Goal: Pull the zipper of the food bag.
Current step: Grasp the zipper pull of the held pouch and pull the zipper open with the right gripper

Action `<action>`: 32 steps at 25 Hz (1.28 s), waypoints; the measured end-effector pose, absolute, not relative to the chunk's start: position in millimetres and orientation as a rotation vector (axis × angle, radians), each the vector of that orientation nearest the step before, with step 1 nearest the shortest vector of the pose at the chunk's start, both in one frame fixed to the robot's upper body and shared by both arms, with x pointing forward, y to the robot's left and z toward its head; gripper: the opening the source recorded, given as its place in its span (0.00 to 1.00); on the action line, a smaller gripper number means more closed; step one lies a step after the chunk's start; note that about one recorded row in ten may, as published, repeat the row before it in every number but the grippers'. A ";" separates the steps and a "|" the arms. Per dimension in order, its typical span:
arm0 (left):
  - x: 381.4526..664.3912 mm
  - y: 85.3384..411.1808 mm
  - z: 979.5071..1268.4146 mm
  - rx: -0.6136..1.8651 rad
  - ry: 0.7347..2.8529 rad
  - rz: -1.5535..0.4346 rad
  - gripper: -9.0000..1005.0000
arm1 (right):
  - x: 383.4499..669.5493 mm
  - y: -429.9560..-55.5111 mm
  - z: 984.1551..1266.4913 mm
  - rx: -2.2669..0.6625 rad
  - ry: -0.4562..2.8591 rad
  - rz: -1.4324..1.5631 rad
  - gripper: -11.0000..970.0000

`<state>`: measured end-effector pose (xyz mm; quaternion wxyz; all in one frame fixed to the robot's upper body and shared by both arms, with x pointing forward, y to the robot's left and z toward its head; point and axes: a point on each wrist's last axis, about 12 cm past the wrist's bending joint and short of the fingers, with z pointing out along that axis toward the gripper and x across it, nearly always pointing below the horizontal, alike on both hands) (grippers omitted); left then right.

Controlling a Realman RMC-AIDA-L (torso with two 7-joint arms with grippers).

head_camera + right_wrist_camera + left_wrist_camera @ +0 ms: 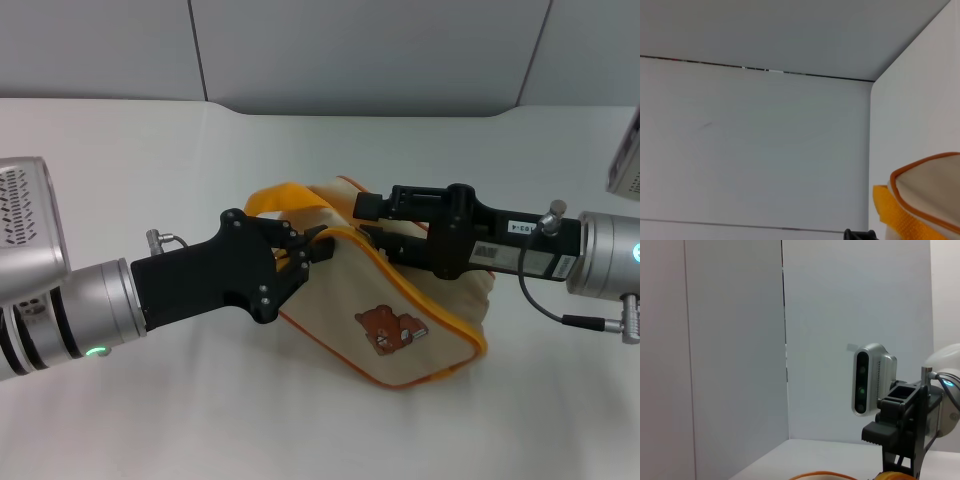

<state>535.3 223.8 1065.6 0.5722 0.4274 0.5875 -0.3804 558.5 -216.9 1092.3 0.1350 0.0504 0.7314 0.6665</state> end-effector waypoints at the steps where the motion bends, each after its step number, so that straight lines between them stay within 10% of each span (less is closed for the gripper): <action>1: 535.2 224.0 1065.5 1.000 1.378 -0.892 0.06 | 558.4 -216.5 1092.1 0.142 2.119 1.929 0.49; 8: 534.6 224.5 1065.1 0.998 1.379 -0.892 0.06 | 558.4 -216.2 1091.1 0.114 2.109 1.905 0.46; 19: 533.0 224.0 1064.0 0.999 1.382 -0.900 0.06 | 558.4 -214.9 1090.2 0.058 2.088 1.868 0.04; 32: 532.5 224.1 1063.6 0.998 1.383 -0.901 0.06 | 560.8 -212.6 1093.4 0.023 2.092 1.866 0.05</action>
